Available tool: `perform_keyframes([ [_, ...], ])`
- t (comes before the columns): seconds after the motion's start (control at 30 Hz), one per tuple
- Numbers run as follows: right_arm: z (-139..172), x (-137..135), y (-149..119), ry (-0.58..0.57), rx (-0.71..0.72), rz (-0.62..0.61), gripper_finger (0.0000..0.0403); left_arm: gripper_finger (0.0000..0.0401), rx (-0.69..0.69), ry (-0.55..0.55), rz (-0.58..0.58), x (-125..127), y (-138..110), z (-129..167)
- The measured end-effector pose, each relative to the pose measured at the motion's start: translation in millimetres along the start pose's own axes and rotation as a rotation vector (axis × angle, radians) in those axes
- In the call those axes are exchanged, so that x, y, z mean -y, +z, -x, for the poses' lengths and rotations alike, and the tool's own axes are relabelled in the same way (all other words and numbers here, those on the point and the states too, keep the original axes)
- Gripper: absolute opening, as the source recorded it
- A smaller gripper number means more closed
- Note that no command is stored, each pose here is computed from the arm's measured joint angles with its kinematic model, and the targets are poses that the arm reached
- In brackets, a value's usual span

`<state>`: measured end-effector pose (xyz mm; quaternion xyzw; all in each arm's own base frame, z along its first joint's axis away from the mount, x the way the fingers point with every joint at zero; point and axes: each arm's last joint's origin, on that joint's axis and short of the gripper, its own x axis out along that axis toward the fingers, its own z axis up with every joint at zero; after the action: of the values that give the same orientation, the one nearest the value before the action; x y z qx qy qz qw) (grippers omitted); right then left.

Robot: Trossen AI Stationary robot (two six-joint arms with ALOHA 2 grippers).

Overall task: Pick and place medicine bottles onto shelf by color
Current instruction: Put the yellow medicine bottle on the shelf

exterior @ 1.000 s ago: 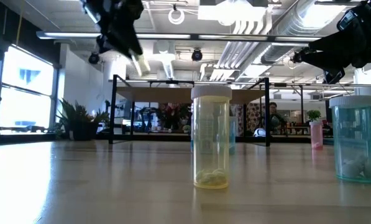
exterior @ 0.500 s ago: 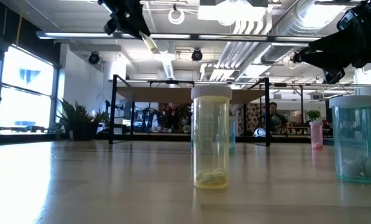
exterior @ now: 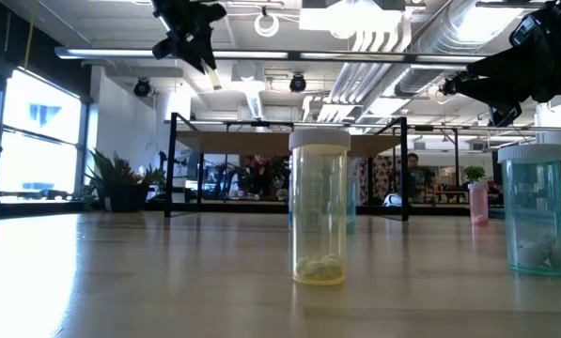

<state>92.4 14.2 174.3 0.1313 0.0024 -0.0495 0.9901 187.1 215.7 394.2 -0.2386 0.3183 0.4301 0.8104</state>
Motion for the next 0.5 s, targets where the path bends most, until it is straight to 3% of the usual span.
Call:
perform_keyframes([
  [0.5, 0.0, 0.0, 0.1, 0.000, 0.000, -0.002, 0.0163, 0.0108, -0.281, 0.028, -0.081, 3.6, -5.7, -77.5],
])
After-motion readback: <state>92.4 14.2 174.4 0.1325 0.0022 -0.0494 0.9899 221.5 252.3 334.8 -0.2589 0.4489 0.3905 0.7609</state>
